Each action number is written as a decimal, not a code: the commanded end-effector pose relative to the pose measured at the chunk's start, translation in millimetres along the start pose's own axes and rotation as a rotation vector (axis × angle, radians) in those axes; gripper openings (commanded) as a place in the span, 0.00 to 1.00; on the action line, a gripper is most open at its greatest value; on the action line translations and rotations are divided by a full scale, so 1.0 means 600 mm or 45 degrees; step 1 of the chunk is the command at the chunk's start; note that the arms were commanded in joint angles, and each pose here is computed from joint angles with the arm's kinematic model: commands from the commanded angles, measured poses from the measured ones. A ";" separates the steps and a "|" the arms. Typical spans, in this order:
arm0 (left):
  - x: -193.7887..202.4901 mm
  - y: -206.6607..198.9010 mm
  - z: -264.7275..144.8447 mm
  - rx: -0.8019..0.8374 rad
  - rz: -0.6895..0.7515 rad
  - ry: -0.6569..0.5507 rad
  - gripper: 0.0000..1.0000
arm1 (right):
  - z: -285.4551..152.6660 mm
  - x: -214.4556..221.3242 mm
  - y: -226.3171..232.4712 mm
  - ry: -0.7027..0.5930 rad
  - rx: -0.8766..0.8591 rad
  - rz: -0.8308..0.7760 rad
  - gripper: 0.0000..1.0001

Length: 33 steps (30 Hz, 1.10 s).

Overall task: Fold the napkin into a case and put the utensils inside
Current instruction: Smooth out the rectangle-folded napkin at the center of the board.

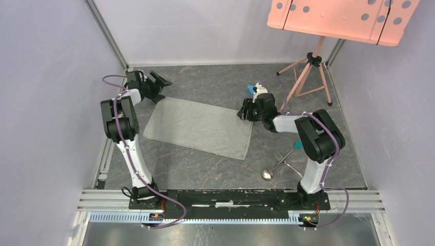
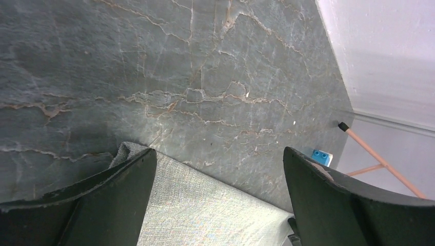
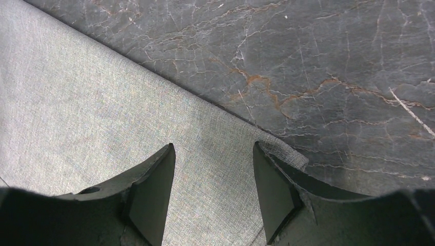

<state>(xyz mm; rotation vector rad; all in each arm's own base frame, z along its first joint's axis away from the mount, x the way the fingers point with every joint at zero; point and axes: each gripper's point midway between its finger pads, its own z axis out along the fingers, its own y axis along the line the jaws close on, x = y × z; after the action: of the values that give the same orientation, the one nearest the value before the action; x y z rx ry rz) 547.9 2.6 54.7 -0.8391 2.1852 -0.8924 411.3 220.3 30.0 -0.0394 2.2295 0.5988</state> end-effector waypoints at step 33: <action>-0.008 -0.004 -0.131 -0.381 0.150 -0.173 1.00 | 0.019 -0.017 -0.016 0.129 0.123 -0.194 0.74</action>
<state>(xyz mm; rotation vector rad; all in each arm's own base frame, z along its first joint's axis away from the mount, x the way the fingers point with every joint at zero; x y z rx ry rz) 511.7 25.4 52.6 -0.9586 2.2470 -0.7442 427.0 232.8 32.9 -0.1167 2.2431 0.6099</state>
